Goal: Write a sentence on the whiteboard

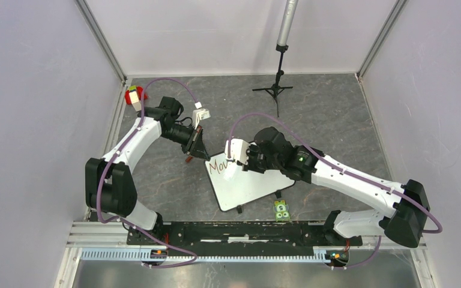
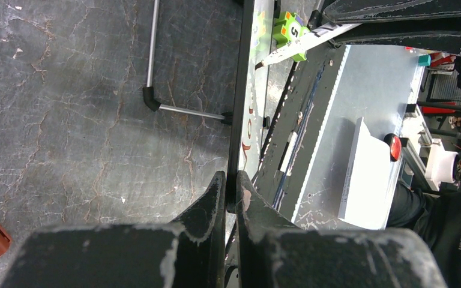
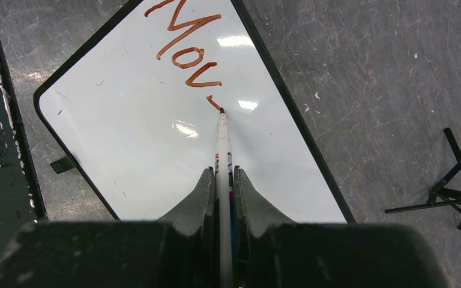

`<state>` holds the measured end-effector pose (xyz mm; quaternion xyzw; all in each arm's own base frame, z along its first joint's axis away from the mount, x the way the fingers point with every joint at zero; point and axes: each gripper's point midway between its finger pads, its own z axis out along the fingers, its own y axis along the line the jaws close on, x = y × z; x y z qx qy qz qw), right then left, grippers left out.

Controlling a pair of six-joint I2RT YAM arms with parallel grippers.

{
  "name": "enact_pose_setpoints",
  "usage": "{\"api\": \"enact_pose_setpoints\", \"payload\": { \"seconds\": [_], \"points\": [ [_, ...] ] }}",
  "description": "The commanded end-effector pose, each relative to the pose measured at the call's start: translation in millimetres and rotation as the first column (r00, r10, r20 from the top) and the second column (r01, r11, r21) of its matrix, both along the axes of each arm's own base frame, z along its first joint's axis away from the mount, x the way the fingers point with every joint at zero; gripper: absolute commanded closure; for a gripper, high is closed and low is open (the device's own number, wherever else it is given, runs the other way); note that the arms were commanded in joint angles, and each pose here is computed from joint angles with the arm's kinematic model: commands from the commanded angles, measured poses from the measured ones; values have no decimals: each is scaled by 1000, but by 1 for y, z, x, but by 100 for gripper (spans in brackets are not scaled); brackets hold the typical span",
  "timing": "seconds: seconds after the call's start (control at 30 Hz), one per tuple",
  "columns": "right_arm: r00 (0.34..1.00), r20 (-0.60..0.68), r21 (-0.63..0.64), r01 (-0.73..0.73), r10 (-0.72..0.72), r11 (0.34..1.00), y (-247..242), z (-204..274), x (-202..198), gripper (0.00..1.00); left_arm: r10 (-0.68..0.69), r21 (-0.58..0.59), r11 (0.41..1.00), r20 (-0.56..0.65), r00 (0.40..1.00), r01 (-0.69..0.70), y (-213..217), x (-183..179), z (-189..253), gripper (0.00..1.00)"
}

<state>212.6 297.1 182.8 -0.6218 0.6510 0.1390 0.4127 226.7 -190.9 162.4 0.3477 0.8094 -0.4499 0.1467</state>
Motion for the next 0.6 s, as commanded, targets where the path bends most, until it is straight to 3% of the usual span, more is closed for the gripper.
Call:
{"api": "enact_pose_setpoints", "payload": {
  "seconds": [0.0,0.57],
  "points": [
    [998,50,-5,43,-43,999,-6,11,14,100,-26,0,1000,56,998,26,-2,2,6,98],
    [1000,1,22,5,-5,1000,13,6,9,100,-28,0,1000,58,998,28,-2,3,6,98]
  ]
}}
